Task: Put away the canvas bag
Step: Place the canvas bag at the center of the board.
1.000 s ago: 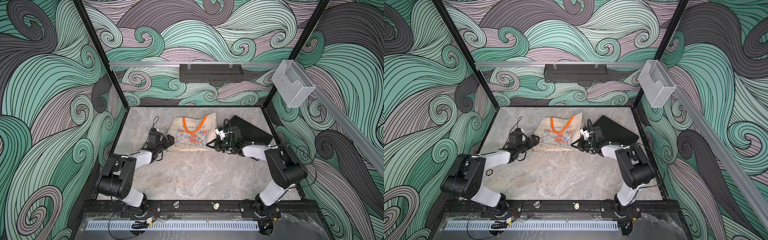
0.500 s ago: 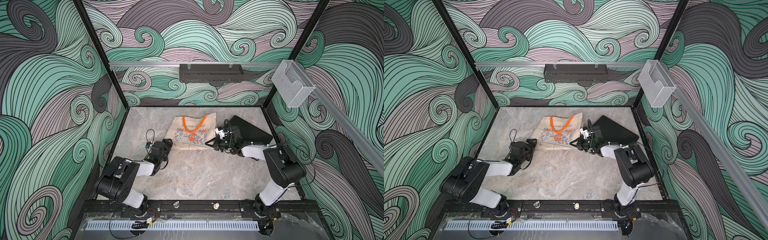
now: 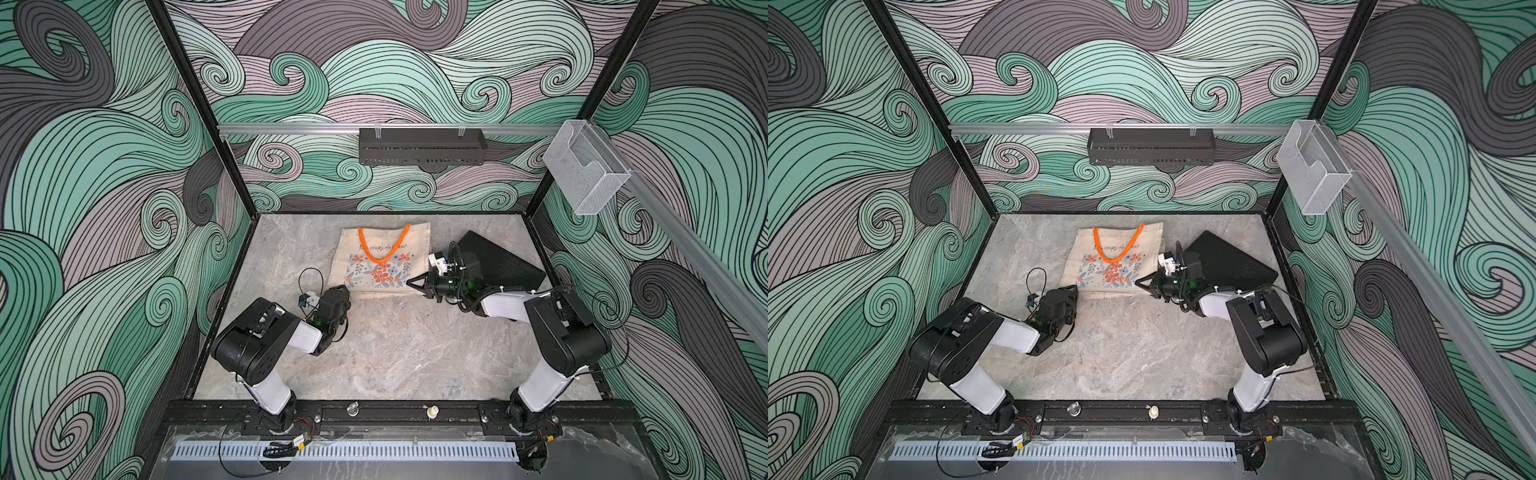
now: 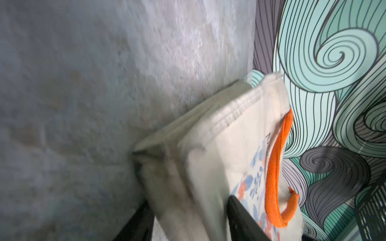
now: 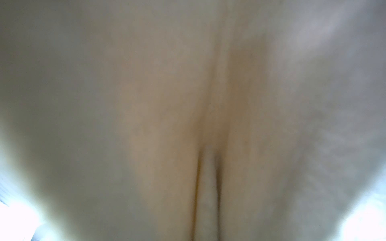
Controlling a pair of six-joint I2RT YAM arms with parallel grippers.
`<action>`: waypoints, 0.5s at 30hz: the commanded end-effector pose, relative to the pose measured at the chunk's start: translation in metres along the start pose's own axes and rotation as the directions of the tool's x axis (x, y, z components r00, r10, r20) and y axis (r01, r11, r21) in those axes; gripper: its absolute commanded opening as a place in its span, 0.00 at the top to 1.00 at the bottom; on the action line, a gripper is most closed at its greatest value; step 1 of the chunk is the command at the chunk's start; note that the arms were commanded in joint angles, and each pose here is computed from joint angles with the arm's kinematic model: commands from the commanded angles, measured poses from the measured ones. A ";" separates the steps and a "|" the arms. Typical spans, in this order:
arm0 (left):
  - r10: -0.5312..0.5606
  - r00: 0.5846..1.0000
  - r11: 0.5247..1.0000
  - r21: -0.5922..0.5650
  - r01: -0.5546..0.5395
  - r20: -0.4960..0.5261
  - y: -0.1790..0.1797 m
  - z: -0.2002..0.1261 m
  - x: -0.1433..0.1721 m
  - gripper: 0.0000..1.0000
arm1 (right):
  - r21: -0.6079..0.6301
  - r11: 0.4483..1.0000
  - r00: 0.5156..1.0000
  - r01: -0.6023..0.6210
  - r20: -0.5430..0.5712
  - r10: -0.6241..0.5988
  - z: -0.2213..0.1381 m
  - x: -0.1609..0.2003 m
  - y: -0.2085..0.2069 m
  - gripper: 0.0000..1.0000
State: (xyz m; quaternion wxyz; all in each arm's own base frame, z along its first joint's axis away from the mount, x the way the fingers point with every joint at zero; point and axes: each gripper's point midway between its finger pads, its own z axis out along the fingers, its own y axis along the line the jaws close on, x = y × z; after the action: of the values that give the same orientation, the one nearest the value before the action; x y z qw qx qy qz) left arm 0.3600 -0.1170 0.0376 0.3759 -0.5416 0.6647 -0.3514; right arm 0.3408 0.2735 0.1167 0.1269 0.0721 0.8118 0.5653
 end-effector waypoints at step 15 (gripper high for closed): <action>0.186 0.979 0.980 -0.084 -0.179 0.088 0.007 -0.021 -0.036 1.00 | 0.265 0.962 0.997 0.064 -0.051 -0.052 -0.007 -0.002 -0.049 0.44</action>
State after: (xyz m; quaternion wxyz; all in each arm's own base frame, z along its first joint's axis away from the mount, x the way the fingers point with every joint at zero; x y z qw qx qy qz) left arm 0.3593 -0.0966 0.0515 0.4254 -0.5068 0.6720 -0.3326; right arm 0.3378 0.2604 0.0904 0.1087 0.0688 0.8564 0.5001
